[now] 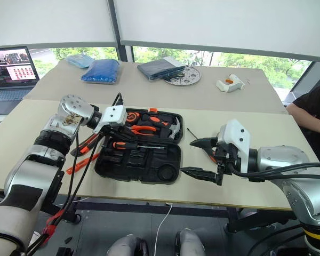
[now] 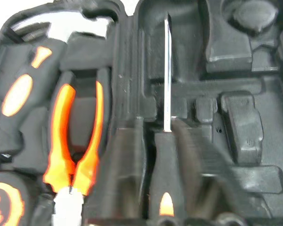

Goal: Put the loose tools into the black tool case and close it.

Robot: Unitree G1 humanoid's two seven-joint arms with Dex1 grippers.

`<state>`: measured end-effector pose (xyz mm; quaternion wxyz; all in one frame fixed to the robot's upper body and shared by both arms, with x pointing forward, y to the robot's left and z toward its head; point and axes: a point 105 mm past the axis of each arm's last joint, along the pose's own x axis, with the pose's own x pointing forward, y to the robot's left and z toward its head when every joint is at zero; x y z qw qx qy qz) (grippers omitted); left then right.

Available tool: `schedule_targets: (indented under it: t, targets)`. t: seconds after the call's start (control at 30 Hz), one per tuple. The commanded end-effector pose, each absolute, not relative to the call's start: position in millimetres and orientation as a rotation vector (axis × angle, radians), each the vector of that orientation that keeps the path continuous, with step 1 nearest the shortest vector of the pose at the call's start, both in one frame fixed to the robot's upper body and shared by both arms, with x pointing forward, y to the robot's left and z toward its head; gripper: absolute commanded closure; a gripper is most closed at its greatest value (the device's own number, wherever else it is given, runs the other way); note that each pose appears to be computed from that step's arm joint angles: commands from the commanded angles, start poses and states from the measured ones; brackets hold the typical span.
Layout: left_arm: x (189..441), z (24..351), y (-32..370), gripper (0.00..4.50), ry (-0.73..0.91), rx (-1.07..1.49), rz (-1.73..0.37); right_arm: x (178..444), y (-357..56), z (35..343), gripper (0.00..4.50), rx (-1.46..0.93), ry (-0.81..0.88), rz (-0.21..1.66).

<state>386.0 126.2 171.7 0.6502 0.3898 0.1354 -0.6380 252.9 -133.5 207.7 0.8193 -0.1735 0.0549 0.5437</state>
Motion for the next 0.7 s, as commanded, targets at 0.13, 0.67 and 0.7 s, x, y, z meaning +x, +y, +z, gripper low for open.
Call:
schedule_targets:
  t: [0.13, 0.67, 0.7]
  targets:
    - [388.4, 159.8, 121.1, 4.44, 0.321, 0.971, -1.438, 252.4, -132.3, 219.4, 0.0, -0.392, 0.06, 1.146]
    - [390.6, 152.0, 126.8, 4.44, 0.362, 0.971, -1.415, 254.0, -131.0, 220.4, 0.0, -0.371, 0.05, 1.141]
    - [389.5, 151.9, 126.9, 4.44, 0.362, 0.973, -1.423, 254.4, -131.1, 219.9, 0.0, -0.373, 0.051, 1.141]
